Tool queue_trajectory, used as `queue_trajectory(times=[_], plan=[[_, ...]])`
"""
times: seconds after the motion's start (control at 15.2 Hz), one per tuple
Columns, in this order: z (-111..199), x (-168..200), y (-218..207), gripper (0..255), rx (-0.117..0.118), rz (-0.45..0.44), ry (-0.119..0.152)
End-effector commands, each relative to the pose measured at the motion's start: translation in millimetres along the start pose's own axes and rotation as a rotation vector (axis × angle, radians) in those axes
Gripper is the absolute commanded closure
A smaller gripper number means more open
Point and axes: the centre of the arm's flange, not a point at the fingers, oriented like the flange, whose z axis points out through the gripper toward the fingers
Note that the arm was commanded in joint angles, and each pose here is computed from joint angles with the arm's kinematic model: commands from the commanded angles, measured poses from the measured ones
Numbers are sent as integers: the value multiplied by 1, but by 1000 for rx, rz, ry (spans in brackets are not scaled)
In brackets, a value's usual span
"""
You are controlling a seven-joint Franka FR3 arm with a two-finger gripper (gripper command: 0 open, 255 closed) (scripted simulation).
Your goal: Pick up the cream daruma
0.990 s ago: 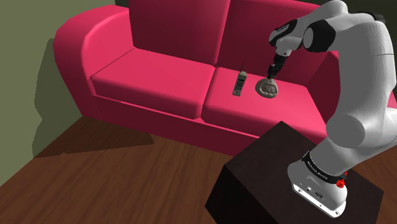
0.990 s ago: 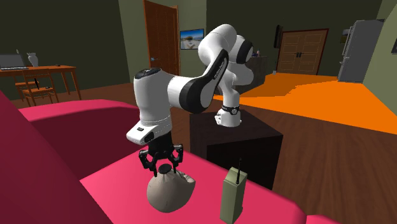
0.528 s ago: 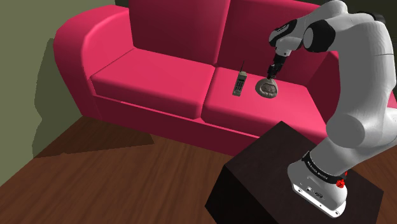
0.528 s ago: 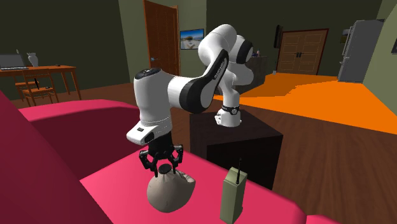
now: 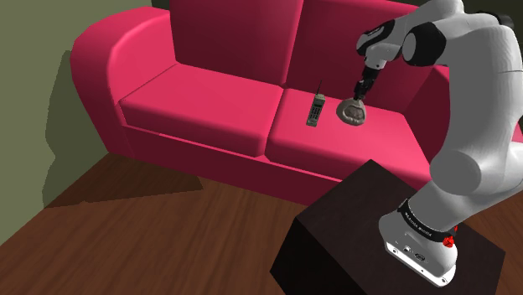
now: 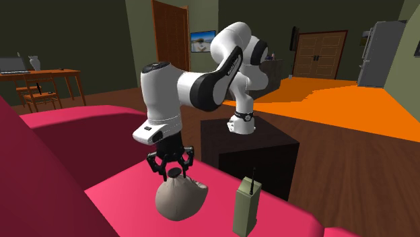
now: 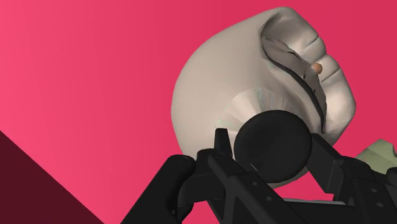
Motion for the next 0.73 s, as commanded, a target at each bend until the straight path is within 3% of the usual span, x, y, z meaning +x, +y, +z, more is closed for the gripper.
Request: queue_trajectory(times=[0.0,0.66], plan=[[-12,-1,1,255,-1,0,2],[-55,-3,-2,255,-1,0,2]])
